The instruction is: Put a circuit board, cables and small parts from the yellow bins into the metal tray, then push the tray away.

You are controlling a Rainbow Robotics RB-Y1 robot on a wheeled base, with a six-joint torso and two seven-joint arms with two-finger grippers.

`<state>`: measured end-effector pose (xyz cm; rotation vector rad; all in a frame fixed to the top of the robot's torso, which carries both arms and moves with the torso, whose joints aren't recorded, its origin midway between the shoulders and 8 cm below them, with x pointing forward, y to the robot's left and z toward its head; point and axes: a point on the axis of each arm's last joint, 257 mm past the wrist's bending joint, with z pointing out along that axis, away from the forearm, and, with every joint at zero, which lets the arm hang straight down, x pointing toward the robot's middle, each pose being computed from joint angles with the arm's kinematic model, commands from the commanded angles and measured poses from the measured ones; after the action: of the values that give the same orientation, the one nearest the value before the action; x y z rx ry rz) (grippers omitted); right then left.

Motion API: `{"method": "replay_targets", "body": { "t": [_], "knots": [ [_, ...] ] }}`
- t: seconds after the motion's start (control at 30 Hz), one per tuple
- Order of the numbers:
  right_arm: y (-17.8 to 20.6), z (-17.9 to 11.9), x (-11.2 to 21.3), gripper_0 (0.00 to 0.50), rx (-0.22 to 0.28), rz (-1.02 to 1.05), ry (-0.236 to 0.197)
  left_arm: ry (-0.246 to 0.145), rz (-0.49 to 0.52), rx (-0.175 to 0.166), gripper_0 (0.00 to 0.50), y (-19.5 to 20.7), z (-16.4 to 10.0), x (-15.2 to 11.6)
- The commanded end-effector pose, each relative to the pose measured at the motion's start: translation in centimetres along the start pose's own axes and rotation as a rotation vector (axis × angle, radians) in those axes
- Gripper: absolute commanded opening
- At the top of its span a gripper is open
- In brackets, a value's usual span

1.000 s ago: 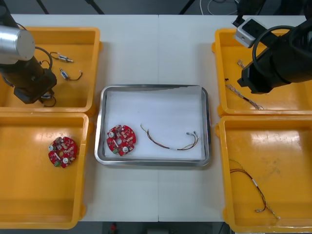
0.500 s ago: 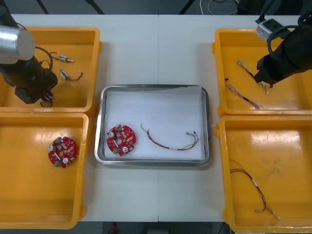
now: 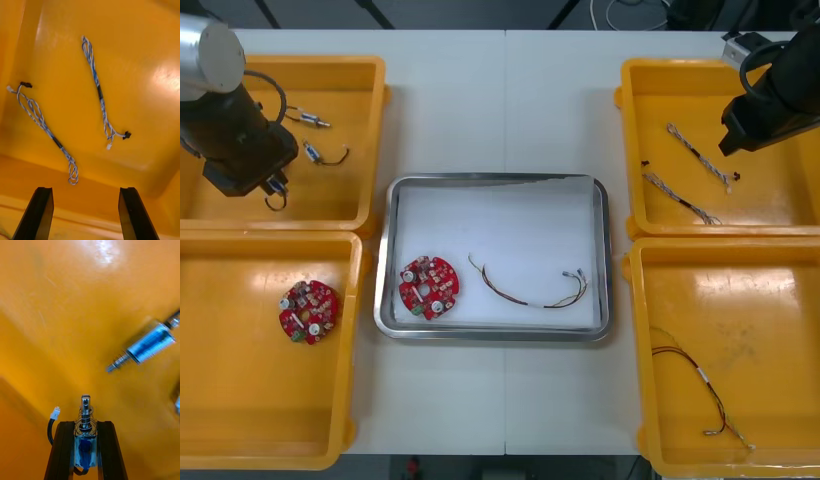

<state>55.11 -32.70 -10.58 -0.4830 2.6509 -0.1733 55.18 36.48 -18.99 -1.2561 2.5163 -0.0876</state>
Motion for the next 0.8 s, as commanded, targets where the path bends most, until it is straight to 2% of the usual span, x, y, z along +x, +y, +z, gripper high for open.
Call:
{"method": "replay_targets", "body": {
  "t": [0.03, 0.27, 0.5, 0.57, 0.63, 0.8],
  "knots": [
    [-2.9, -2.3, -3.3, 0.500, 0.056, -0.055, -0.099, -0.060, 0.107, 0.073, 0.000, -3.3, -5.9, -0.4],
    [-4.4, -1.1, -5.5, 0.500, 0.055, -0.077, -0.147, -0.058, 0.243, 0.103, 0.000, -5.0, -9.2, 2.9],
    [-5.0, 0.5, -7.7, 0.500, 0.043, -0.041, -0.200, -0.067, 0.427, 0.141, 0.000, -6.5, -12.2, 7.9],
    [-4.9, 1.3, -8.1, 0.500, 0.042, -0.037, -0.216, -0.067, 0.477, 0.137, 0.000, -6.5, -12.8, 9.3],
    [-4.7, 2.3, -8.2, 0.500, 0.033, -0.023, -0.223, -0.068, 0.538, 0.165, 0.000, -7.1, -13.6, 11.1],
    [-4.4, 4.3, -7.9, 0.500, 0.012, 0.000, -0.222, -0.065, 0.655, 0.211, 0.000, -7.9, -14.6, 14.8]
  ]
}}
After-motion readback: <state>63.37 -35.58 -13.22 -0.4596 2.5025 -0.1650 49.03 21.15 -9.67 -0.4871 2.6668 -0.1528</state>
